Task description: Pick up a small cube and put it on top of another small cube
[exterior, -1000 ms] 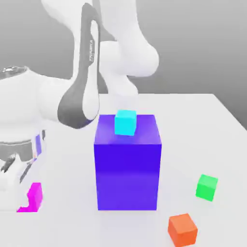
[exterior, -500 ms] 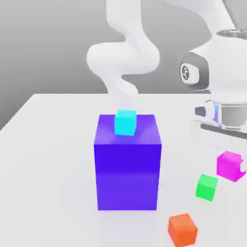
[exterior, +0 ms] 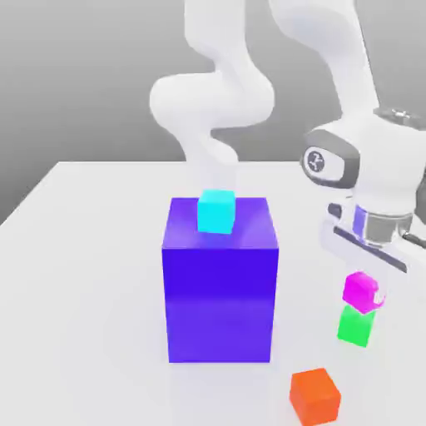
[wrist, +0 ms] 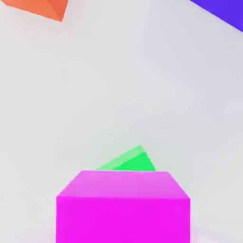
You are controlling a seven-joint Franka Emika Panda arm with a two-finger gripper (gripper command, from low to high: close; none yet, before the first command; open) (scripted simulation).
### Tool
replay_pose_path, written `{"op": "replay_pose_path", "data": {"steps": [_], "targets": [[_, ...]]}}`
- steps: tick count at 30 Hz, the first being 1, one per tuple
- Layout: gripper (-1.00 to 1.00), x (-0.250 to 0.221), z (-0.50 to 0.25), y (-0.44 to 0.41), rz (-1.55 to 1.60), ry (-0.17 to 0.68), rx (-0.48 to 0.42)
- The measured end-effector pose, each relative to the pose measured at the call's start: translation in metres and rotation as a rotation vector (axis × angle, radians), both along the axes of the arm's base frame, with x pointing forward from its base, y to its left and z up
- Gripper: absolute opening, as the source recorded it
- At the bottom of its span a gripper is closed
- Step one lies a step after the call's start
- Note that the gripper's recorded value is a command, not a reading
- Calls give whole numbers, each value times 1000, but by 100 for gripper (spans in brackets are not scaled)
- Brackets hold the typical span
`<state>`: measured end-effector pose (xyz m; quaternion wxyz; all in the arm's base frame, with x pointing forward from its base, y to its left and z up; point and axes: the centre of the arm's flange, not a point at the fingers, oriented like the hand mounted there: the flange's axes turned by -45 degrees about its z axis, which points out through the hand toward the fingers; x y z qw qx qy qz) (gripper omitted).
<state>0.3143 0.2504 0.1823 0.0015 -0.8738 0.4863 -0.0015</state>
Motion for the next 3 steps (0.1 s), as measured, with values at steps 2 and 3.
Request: {"op": "replay_pose_path", "data": {"steps": [2, 3], "targets": [[100, -1, -4, 0, 1, 1, 0], [100, -1, -4, 0, 1, 1, 0]]}}
